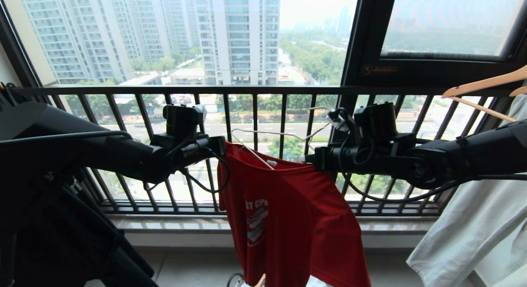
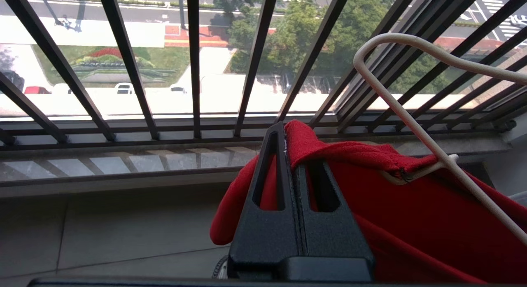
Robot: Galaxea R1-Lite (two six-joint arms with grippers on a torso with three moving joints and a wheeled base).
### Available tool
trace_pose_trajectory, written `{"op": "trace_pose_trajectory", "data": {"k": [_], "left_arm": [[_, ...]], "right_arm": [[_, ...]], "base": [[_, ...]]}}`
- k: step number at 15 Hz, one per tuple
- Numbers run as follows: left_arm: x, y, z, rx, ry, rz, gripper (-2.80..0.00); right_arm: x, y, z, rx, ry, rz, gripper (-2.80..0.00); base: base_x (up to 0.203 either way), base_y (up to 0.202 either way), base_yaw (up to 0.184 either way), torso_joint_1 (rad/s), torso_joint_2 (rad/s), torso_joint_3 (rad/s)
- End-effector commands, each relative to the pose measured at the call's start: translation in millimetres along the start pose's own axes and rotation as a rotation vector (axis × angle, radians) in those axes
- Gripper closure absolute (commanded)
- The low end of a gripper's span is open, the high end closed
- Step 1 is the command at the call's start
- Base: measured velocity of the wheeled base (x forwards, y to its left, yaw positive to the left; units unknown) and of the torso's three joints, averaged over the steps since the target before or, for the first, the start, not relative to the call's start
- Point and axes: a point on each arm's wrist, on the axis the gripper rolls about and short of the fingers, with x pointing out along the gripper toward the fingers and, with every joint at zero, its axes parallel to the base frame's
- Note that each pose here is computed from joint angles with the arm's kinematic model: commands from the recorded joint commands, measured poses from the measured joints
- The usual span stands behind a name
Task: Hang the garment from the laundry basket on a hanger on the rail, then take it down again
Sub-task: Take the clothes off the clothes rack
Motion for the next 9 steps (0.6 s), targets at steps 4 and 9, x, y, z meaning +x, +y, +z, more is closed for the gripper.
{"op": "trace_pose_trajectory", "data": {"k": [4, 9], "left_arm": [[17.9, 8.4, 9.5, -0.058, -0.088, 0.12, 0.0], [22.9, 13.0, 8.3, -0.086, -0.112, 0.123, 0.0]], "right_arm": [[-0.2, 0.5, 0.2, -0.003, -0.002, 0.004, 0.0], [-1.1, 0.9, 0.5, -0.003, -0.003, 0.005, 0.0]], "base": [[0.0, 0.0, 0.0, 0.0, 0.0, 0.0], [0.0, 0.0, 0.0, 0.0, 0.0, 0.0]]}}
